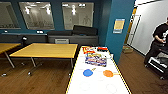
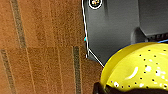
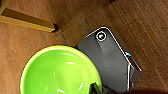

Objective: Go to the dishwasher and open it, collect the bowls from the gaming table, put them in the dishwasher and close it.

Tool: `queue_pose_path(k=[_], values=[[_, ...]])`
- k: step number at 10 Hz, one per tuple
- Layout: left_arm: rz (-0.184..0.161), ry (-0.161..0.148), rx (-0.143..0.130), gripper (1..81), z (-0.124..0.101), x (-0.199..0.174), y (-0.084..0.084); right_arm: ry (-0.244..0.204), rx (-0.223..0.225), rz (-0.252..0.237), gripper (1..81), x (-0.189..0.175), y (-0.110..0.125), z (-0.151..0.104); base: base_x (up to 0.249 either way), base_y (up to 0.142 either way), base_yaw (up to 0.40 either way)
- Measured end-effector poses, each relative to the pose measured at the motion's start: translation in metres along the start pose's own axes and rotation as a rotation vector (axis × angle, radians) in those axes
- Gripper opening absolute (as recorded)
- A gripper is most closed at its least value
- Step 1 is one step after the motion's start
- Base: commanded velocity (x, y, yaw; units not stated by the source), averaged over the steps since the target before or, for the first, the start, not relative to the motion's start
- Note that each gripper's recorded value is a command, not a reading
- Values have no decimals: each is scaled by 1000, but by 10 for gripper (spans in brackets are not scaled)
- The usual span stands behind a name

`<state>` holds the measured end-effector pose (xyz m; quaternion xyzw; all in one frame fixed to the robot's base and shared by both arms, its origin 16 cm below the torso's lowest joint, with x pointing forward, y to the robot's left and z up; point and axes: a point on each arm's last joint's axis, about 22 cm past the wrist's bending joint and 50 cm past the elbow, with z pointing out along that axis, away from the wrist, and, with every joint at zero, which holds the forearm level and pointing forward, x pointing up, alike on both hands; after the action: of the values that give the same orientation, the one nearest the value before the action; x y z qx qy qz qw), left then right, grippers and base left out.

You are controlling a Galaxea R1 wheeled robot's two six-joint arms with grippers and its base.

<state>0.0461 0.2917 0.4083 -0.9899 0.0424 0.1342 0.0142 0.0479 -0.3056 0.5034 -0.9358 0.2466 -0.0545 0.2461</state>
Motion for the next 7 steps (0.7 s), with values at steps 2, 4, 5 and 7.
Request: queue_pose_path(k=[2, 4, 5, 7], values=[[9, -5, -6, 10, 2, -2, 3, 2, -3, -1, 10, 1, 2, 0, 0, 0, 0], [27, -23, 20, 10, 2, -8, -6, 2, -4, -1, 10, 1, 2, 0, 0, 0, 0], [44, -32, 21, 10, 1, -10, -6, 2, -4, -1, 10, 1, 2, 0, 0, 0, 0], [49, -28, -22, 10, -1, -10, 7, -1, -6, -1, 10, 0, 2, 0, 0, 0, 0]])
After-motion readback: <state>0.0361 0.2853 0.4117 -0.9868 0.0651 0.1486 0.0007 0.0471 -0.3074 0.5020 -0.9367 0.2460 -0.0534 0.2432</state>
